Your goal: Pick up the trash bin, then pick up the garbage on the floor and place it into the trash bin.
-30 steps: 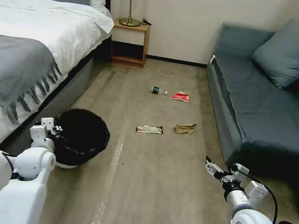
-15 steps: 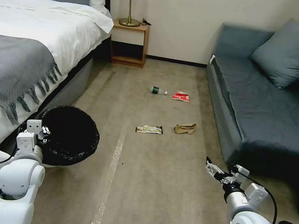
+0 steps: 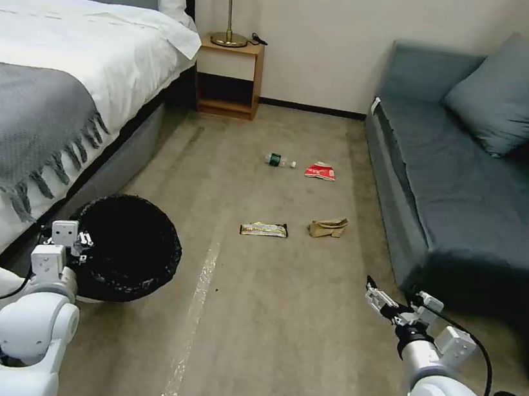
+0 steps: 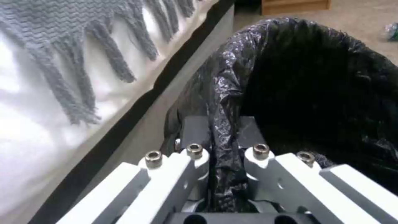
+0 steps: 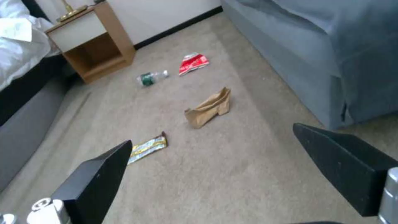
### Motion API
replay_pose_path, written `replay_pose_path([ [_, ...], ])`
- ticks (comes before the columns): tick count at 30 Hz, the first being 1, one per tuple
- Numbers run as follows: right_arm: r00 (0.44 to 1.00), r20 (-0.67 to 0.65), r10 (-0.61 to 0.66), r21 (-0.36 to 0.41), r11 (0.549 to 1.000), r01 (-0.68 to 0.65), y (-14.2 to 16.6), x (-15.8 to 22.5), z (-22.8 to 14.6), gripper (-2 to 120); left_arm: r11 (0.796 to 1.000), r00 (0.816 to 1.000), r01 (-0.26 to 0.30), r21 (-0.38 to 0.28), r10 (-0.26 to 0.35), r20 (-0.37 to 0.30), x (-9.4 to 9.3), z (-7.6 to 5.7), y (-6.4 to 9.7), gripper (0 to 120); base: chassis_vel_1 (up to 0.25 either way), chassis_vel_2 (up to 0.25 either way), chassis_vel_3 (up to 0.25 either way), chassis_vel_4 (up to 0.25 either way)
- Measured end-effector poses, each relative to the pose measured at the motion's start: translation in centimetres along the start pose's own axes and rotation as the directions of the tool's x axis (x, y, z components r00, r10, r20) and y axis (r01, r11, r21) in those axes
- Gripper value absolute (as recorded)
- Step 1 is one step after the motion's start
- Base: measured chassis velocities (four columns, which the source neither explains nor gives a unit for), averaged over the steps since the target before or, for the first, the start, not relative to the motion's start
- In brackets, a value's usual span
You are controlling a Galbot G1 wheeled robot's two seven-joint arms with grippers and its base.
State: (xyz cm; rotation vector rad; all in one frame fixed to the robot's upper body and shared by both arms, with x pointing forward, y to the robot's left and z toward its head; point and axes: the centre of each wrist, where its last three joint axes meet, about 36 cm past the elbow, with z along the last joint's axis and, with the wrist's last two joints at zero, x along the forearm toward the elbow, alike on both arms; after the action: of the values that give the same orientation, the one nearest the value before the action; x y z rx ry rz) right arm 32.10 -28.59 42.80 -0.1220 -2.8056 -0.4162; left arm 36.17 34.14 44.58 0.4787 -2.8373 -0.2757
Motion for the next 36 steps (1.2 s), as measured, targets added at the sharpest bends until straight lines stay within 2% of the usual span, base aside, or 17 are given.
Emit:
replay_pose_path([
  [11,1.0,-0.002,-0.004,-0.003,1.0,0.004,0.1,0.1,0.2,100,1.0,1.0,-0.006,0.002,0.006,0.006,0.0,0.0,-0.1,4,-0.134,0.124,0.141,-0.13],
  [23,1.0,-0.008,0.006,-0.005,1.0,-0.006,-0.1,0.0,0.7,100,1.0,1.0,0.002,0.011,-0.002,-0.002,-1.1,1.0,0.3,4,-0.096,0.119,0.108,-0.113],
  [36,1.0,-0.021,0.009,-0.012,1.0,-0.009,0.1,-0.8,1.5,100,1.0,1.0,-0.011,0.021,0.011,0.003,-1.8,1.1,-0.1,4,-0.13,0.128,0.131,-0.132],
])
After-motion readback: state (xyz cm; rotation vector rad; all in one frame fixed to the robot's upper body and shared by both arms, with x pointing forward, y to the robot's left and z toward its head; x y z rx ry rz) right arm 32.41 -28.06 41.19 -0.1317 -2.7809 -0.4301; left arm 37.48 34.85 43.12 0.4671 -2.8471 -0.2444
